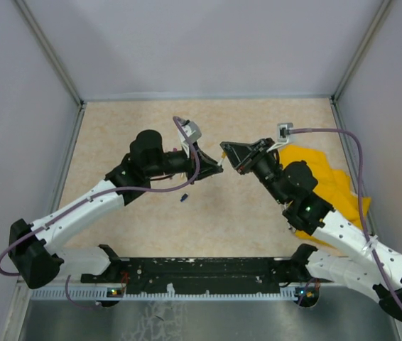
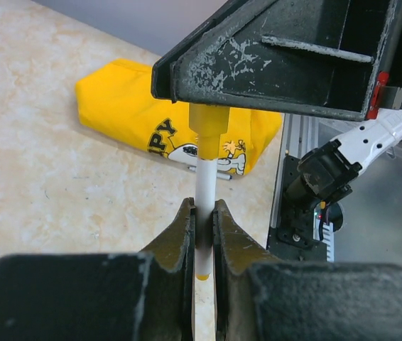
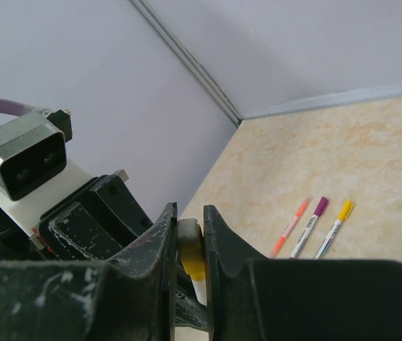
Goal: Insert the pens into the pen caps
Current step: Press the pen cap onto the pen, then place the pen at the center of the board.
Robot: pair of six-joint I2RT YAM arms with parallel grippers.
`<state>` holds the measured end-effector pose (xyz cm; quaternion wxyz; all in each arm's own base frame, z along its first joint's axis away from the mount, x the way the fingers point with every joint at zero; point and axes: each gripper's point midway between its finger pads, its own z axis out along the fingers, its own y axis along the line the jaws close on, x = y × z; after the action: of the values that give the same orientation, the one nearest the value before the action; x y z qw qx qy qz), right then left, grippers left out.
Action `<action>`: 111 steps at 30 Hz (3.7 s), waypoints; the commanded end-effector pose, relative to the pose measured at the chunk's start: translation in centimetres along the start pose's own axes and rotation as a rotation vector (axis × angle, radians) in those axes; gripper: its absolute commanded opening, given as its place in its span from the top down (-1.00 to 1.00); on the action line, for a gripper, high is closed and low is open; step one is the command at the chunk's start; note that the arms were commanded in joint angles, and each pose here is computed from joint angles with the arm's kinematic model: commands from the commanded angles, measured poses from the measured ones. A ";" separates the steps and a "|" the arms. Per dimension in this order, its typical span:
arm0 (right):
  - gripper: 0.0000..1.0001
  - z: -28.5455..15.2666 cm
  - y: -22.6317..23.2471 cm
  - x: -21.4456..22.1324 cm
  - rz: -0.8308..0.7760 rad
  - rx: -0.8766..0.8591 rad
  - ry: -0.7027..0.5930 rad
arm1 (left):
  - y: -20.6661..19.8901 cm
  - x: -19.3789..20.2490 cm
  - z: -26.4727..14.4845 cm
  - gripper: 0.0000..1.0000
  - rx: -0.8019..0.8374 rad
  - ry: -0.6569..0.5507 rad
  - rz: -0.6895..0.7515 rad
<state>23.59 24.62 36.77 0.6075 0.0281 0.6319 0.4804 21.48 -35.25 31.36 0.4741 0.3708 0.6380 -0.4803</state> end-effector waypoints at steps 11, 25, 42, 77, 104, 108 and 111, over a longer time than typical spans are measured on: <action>0.36 -1.7 2.4 -1.9 -0.152 -0.081 0.043 | 1.5 -5.5 -0.7 1.00 -0.086 -0.171 0.116; 0.27 -6.8 -8.1 4.8 -0.114 0.202 0.118 | 8.6 2.3 0.0 1.00 -0.406 0.052 -0.096; 0.25 -9.6 -14.3 9.2 -0.072 0.461 0.232 | 18.5 12.1 -0.3 1.00 -0.933 0.362 -0.290; 0.25 -9.8 -15.8 11.6 -0.080 0.516 0.317 | 24.8 22.2 -0.4 0.90 -1.091 0.576 -0.472; 0.24 -10.5 -17.3 11.0 -0.177 0.657 0.377 | 24.0 18.0 -0.5 0.31 -0.996 0.506 -0.394; 0.22 -10.8 -18.0 10.9 -0.242 0.720 0.443 | 23.4 15.2 -0.4 0.28 -0.936 0.463 -0.311; 0.20 -11.2 -18.7 11.0 -0.298 0.783 0.515 | 22.7 13.1 -0.6 0.27 -0.900 0.425 -0.256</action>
<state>21.43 15.88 13.20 0.4396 0.0582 0.8826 0.1565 38.23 -28.08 8.71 0.3323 0.1002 0.9327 -0.0986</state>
